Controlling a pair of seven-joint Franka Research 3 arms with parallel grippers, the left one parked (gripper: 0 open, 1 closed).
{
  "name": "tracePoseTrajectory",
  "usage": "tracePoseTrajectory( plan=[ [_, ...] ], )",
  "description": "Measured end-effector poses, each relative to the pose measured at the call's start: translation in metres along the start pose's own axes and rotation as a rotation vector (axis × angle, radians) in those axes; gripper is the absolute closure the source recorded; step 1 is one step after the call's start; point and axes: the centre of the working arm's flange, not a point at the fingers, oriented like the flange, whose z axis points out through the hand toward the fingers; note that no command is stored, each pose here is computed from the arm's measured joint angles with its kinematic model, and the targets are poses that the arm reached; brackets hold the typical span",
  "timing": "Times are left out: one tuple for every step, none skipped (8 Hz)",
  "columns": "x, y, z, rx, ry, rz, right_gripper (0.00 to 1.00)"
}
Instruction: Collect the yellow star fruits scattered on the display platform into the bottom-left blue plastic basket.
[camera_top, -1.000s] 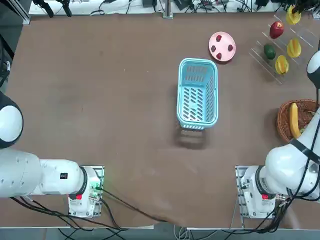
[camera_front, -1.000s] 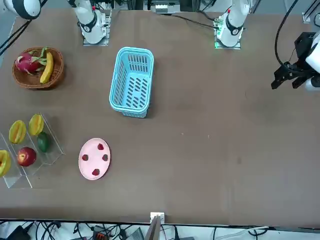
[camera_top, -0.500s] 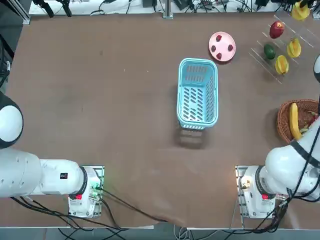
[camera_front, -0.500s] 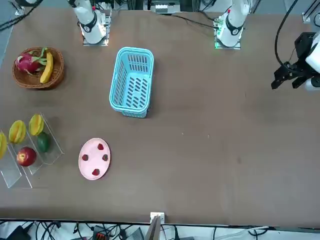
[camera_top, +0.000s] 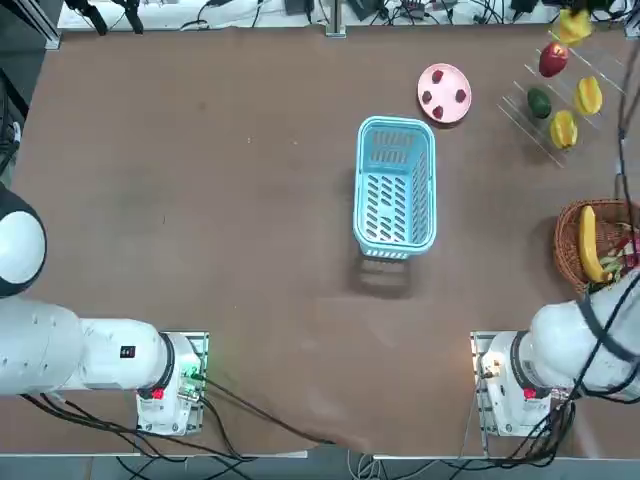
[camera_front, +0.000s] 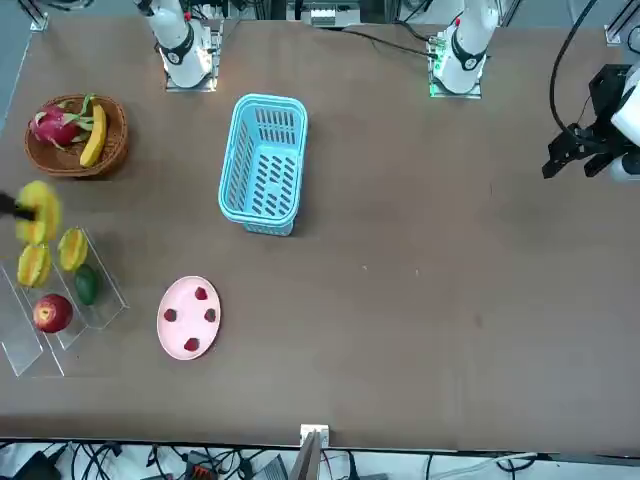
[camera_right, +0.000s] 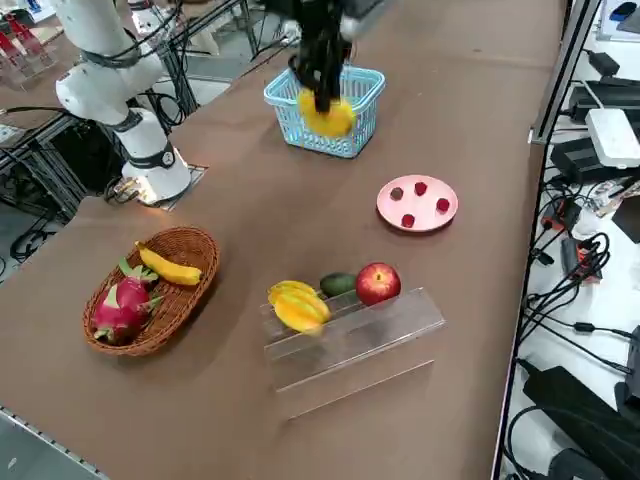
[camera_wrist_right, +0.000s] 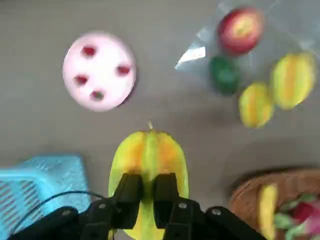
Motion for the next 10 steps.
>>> tracePoseTrajectory(
  plan=[
    [-0.033, -0.066, 0.024, -0.031, -0.046, -0.011, 0.81],
    [-0.069, -0.125, 0.050, -0.064, -0.067, -0.005, 0.81],
    [-0.103, -0.173, 0.074, -0.093, -0.073, 0.003, 0.81],
    [-0.133, -0.218, 0.098, -0.115, -0.064, 0.022, 0.81],
    [-0.162, -0.259, 0.125, -0.128, -0.044, 0.046, 0.81],
    [-0.189, -0.292, 0.155, -0.143, -0.037, 0.049, 0.81],
    [-0.210, -0.310, 0.183, -0.154, -0.032, 0.042, 0.81],
    [-0.219, -0.318, 0.206, -0.148, -0.018, 0.043, 0.81],
    [-0.220, -0.320, 0.220, -0.139, -0.007, 0.046, 0.78],
    [-0.218, -0.319, 0.225, -0.137, -0.004, 0.052, 0.68]
  ],
)
